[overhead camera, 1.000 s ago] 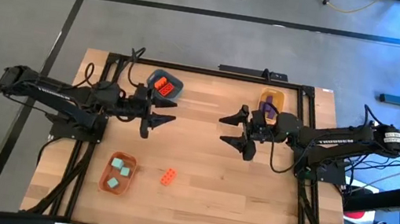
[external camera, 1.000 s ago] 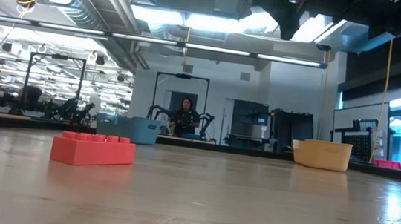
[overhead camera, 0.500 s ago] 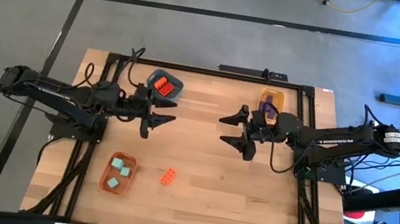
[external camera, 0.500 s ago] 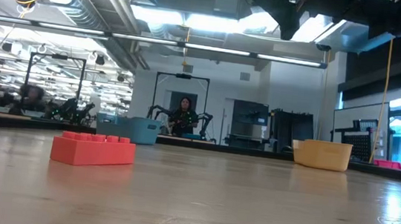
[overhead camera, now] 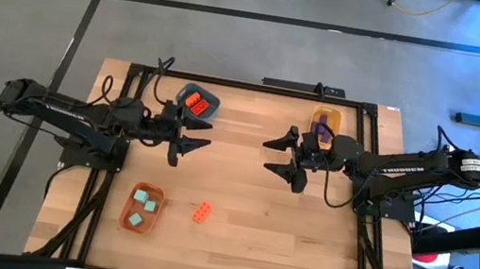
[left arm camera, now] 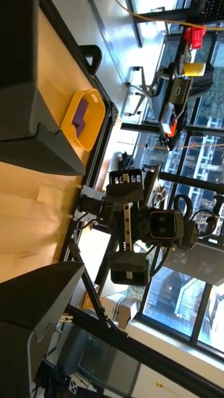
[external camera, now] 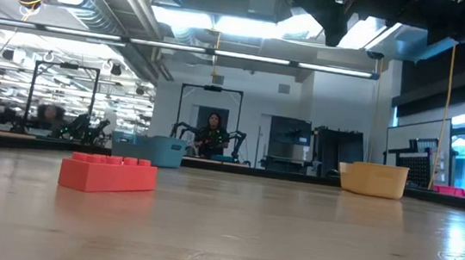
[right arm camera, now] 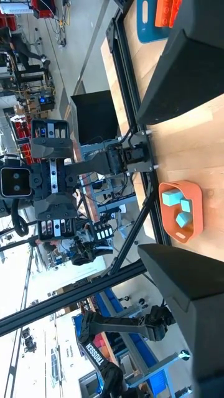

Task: Sort & place blocks by color
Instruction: Put the orange game piece into the blue bin

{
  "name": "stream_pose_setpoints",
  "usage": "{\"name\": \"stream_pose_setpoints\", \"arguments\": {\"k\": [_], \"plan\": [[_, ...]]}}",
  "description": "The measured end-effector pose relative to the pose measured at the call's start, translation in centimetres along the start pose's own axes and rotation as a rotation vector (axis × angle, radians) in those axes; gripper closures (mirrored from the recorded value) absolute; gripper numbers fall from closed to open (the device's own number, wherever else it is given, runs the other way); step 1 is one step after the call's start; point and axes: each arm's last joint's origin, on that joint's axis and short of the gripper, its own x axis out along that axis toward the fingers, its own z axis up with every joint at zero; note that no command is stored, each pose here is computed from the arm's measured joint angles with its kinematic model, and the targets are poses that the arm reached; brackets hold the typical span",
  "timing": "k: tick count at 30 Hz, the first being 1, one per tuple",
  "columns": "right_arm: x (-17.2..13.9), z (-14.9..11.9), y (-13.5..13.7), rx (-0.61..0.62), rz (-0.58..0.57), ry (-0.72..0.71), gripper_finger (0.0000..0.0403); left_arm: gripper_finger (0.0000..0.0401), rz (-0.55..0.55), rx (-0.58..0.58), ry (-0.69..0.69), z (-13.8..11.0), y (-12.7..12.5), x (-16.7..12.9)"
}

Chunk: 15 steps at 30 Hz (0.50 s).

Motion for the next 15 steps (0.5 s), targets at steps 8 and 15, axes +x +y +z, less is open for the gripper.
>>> {"name": "stream_pose_setpoints", "arguments": {"k": [8, 15], "plan": [[0.0, 0.0, 0.01, -0.001, 0.0, 0.0, 0.0071, 0.0172, 0.0, 0.006, 0.002, -0.01, 0.0, 0.0], [0.0, 0.0, 0.0, 0.0, 0.0, 0.0, 0.0071, 0.0172, 0.0, 0.008, 0.005, -0.04, -0.01, 0.0]]}}
